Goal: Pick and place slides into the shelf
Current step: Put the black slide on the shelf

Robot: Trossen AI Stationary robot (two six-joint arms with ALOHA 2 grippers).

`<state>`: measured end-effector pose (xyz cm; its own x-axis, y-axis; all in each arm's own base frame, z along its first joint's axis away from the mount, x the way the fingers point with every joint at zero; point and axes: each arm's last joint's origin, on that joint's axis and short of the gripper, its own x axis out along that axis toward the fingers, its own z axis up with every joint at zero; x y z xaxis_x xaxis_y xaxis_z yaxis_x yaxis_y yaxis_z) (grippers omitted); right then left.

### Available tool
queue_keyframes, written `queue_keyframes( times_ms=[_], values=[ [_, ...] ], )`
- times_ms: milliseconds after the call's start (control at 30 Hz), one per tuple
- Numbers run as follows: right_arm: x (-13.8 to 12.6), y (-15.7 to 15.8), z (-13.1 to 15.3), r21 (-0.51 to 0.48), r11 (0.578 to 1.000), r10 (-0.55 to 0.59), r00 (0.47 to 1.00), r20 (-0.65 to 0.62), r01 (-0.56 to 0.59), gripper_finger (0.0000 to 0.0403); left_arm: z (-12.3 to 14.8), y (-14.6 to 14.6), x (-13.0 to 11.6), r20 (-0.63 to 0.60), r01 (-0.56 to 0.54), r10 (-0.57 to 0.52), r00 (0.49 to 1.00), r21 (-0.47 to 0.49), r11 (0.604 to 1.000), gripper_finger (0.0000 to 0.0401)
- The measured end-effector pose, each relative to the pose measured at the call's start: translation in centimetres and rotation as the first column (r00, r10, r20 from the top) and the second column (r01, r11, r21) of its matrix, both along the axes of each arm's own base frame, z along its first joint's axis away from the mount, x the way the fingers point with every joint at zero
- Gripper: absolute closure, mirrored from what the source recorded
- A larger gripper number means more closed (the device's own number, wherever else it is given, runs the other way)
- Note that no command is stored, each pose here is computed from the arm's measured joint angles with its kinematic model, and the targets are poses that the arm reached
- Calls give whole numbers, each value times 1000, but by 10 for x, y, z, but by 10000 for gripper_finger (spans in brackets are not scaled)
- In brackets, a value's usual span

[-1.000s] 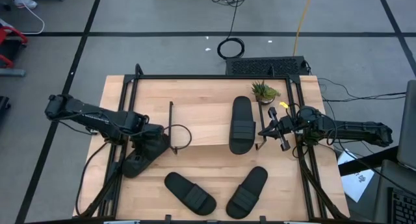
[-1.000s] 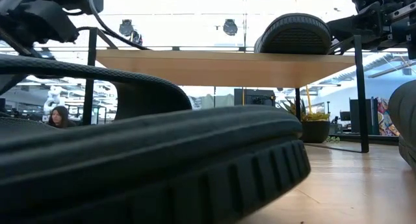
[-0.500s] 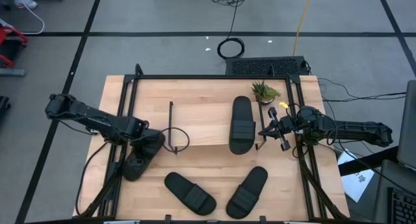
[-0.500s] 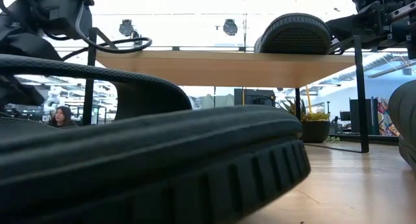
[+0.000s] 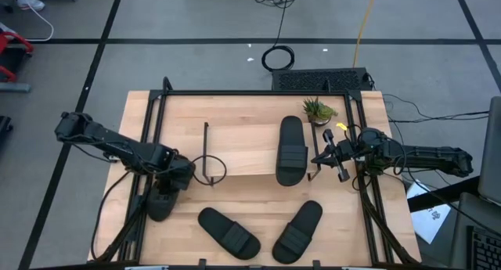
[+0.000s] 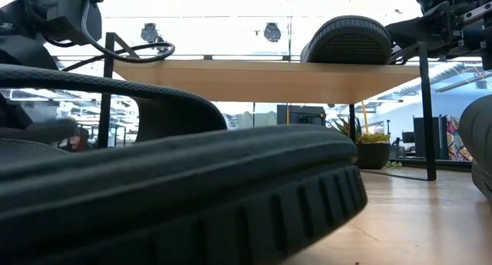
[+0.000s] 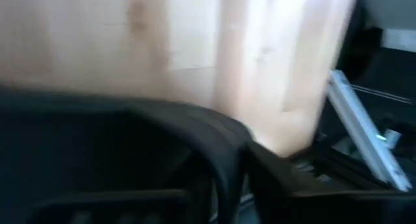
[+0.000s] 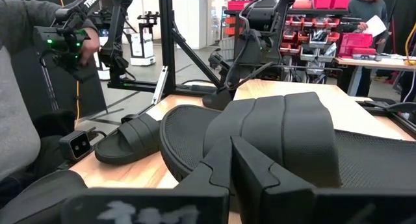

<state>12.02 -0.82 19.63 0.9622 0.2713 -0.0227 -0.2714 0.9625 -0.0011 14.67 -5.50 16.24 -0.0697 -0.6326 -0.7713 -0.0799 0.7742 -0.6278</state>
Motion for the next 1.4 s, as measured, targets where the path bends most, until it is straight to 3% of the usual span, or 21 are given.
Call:
queue_keyframes(
  times_ms=[67, 300, 500, 700, 900, 1167, 1300, 1400],
  values=[
    [0, 0, 0, 0, 1000, 0, 1000, 0, 0, 403, 1, -3, 1, 1, 2, -2, 1000, -27, 1000, 383],
    [0, 0, 0, 3, 1000, 0, 1000, 0, 0, 403, 18, -10, 7, 8, -48, 49, 999, -78, 996, 395],
    [0, 0, 0, 8, 1000, 1, 1000, -2, -1, 403, 42, -7, 3, 111, -120, 127, 986, -68, 990, 397],
    [0, 0, 0, 7, 1000, 2, 1000, -2, -2, 403, 75, -2, -4, 288, -204, 213, 933, -62, 977, 398],
    [0, 0, 0, 7, 1000, 2, 1000, -2, -2, 403, 105, -4, 7, 489, -193, 227, 842, -120, 974, 398],
    [0, 0, 0, 4, 1000, 2, 1000, -1, -2, 403, 158, -8, 19, 629, -138, 109, 770, -2, 990, 399],
    [0, 0, 0, 0, 1000, 2, 1000, 1, -2, 403, 182, -4, 36, 582, -171, 54, 811, 149, 974, 399],
    [0, 0, 0, -1, 1000, 2, 1000, 2, -2, 403, 195, -1, 58, 527, -123, -17, 850, 230, 965, 400]
  ],
)
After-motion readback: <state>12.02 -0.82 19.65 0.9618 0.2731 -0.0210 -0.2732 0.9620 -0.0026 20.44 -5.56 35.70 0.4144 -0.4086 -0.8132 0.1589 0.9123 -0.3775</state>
